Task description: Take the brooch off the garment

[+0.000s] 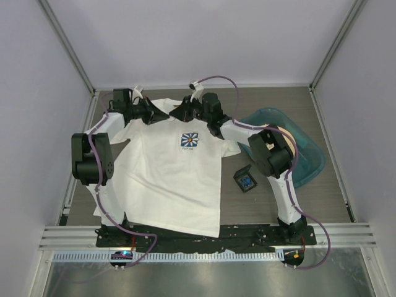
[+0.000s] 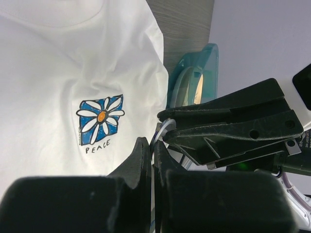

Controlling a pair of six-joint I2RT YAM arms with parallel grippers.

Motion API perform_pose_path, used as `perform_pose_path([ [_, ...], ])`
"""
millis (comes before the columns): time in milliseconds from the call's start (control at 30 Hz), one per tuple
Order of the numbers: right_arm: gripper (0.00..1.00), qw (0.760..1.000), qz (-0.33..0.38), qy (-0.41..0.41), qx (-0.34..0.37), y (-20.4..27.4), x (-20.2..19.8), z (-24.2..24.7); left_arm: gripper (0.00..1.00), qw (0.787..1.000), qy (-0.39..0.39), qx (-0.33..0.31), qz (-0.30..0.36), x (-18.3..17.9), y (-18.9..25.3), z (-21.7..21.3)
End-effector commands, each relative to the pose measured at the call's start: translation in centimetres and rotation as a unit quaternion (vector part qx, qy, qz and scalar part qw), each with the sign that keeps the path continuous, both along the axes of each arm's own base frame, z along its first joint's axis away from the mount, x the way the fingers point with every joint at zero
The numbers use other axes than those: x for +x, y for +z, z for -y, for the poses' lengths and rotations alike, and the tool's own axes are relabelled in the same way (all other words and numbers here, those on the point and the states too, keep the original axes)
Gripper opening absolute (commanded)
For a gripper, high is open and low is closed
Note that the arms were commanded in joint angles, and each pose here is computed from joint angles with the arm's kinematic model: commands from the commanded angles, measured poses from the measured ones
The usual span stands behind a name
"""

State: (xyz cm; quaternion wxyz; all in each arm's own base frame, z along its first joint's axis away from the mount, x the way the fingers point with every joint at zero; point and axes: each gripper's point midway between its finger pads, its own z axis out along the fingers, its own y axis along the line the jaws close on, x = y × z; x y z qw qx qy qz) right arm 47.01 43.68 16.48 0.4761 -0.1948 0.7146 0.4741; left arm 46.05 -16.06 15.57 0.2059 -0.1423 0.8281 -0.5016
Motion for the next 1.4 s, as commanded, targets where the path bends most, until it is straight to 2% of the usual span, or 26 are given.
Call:
perform_pose_path([
  [0, 0.16, 0.999, -0.028, 0.04, 0.018, -0.8, -3.1, -2.8, 0.0, 0.997, -0.006, -0.01, 0.078, 0.6, 5.3, 1.0],
  [133, 0.27, 0.998, -0.035, 0.035, 0.041, -0.5, -2.4, -2.2, 0.0, 0.997, -0.008, 0.0, 0.073, 0.5, 4.8, 0.9],
  [567, 0.35, 0.994, -0.039, 0.027, 0.1, 1.4, -1.1, 0.6, 0.0, 0.998, -0.014, 0.019, 0.065, 0.5, 3.8, 1.0],
  [933, 0.52, 0.985, -0.023, 0.043, 0.167, 4.2, -1.7, 2.9, 0.0, 0.996, -0.019, 0.068, 0.053, 0.2, 2.6, 0.8],
  [1133, 0.55, 0.985, -0.024, 0.028, 0.17, 4.0, -0.7, 4.4, 0.0, 0.992, -0.022, 0.115, 0.053, -0.1, 2.0, 0.7],
  [1267, 0.55, 0.987, -0.028, 0.002, 0.157, 3.1, 0.6, 5.7, 0.0, 0.98, -0.022, 0.188, 0.063, -0.4, 2.0, 0.3],
  [1367, 0.55, 0.99, -0.024, -0.013, 0.138, 2.4, 1.4, 6.3, 0.0, 0.958, -0.012, 0.279, 0.06, -1.3, 2.1, -0.9],
])
